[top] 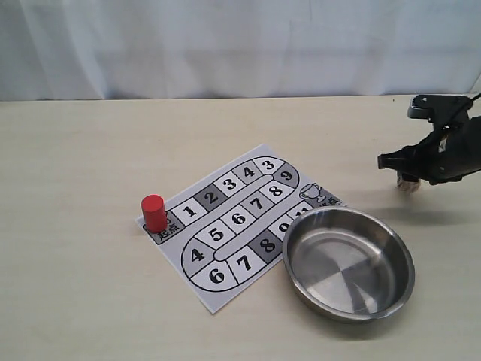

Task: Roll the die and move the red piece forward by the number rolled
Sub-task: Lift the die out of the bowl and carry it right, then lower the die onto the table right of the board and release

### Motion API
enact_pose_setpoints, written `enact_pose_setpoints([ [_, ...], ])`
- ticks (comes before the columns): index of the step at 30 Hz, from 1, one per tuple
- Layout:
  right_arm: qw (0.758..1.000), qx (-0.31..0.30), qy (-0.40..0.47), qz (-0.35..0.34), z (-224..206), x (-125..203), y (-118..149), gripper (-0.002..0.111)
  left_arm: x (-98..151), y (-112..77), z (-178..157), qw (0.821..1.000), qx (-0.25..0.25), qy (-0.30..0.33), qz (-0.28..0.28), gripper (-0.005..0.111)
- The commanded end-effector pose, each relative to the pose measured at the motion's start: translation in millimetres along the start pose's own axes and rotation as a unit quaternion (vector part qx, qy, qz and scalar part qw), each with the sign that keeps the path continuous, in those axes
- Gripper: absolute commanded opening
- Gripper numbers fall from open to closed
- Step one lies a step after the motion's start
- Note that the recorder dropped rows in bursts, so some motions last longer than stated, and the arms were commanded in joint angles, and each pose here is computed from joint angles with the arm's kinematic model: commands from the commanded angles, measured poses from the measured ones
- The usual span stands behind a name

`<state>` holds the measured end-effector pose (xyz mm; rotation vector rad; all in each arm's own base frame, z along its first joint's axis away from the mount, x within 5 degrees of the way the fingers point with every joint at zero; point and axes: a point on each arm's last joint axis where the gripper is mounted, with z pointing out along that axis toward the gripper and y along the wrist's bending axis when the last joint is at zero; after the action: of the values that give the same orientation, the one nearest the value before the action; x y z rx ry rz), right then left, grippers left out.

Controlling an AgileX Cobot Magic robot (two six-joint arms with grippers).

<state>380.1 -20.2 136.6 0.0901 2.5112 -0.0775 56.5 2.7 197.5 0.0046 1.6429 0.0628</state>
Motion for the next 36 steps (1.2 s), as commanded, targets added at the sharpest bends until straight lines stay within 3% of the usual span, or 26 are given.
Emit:
enact_pose_setpoints([
  [1, 0.998, -0.052, 0.008, -0.029, -6, -6, 35, 0.049, -3, 0.0, 0, 1.000, 0.000, -0.009, -0.002, 0.000],
  [4, 0.992, -0.101, 0.017, -0.079, -14, -15, 64, 0.049, -3, 0.0, 0, 1.000, 0.000, -0.009, -0.002, 0.000],
  [7, 0.988, -0.118, 0.018, -0.097, -21, -26, 75, 0.050, -3, 0.0, 0, 1.000, 0.000, -0.009, -0.002, 0.000],
  [12, 0.989, -0.120, 0.017, -0.088, -24, -32, 76, 0.057, -3, 0.0, 0, 1.000, 0.000, -0.009, -0.002, 0.000],
  [23, 0.988, -0.120, 0.022, -0.092, -24, -31, 76, 0.057, -3, 0.0, 0, 1.000, 0.000, -0.009, -0.002, 0.000],
  [28, 0.985, -0.108, 0.027, -0.128, -24, -30, 73, 0.057, -3, 0.0, 0, 1.000, 0.000, -0.009, -0.002, 0.000],
  [32, 0.987, -0.104, 0.031, -0.121, -23, -29, 72, 0.054, -3, 0.0, 0, 1.000, 0.000, -0.009, -0.002, 0.000],
  [36, 0.988, -0.090, 0.052, -0.115, -23, -26, 69, 0.044, -3, 0.0, 0, 1.000, 0.000, -0.009, -0.002, 0.000],
])
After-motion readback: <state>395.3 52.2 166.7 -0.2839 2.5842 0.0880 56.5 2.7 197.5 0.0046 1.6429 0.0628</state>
